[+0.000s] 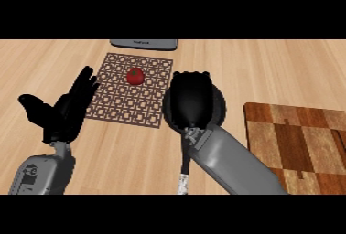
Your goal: Pick the bell pepper from the cutting board and place it in the pan
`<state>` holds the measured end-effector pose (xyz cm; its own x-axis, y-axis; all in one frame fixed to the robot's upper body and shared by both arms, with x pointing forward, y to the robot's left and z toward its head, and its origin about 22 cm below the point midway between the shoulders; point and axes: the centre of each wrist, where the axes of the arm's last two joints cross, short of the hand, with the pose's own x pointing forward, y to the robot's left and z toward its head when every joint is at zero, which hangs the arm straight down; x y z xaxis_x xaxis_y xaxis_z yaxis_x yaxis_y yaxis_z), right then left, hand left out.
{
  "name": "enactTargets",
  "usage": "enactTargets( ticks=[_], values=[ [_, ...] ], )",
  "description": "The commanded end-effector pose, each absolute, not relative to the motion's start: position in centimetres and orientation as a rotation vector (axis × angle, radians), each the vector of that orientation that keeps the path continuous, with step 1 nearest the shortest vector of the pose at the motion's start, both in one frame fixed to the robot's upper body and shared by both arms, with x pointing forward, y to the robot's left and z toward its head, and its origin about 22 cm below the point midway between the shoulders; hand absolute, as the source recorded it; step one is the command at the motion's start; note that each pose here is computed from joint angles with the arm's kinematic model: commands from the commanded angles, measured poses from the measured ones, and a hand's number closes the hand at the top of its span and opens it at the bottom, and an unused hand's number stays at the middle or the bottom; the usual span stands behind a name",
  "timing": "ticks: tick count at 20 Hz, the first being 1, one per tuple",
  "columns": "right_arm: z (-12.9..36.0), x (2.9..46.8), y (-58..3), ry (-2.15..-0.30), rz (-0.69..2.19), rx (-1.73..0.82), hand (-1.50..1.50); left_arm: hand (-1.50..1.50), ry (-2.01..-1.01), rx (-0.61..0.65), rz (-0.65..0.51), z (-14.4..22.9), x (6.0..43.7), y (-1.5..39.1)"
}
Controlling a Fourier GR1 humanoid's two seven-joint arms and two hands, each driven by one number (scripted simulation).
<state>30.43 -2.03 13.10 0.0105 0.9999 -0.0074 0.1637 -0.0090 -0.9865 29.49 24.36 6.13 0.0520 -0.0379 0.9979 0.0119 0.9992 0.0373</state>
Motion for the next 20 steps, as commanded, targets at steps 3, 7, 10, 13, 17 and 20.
enactTargets(
  ticks=[3, 7, 10, 13, 17, 20],
  values=[
    [16.8, 28.0, 2.6, -1.301, 0.94, -1.437, 1.5, 0.0, -1.513, 0.003, -0.059, 6.0, 29.5, 23.7],
    [19.3, 28.1, 3.8, -1.313, 0.828, -1.435, 1.5, 0.0, -1.519, 0.041, -0.047, 5.6, 29.2, 25.5],
    [18.4, 28.4, 3.8, -1.319, 0.755, -1.428, 1.5, 0.0, -1.532, 0.059, -0.021, 6.7, 29.5, 26.3],
    [18.5, 30.1, 3.3, -1.316, 0.703, -1.414, 1.5, 0.0, -1.521, 0.059, -0.009, 6.0, 28.9, 26.5],
    [18.4, 30.2, 2.1, -1.356, 0.659, -1.404, 1.5, 0.0, -1.503, 0.086, 0.026, 4.9, 28.1, 27.3],
    [16.4, 32.6, -0.8, -1.359, 0.613, -1.409, 1.5, 0.0, -1.509, 0.087, 0.034, 5.7, 28.3, 26.7]
  ],
)
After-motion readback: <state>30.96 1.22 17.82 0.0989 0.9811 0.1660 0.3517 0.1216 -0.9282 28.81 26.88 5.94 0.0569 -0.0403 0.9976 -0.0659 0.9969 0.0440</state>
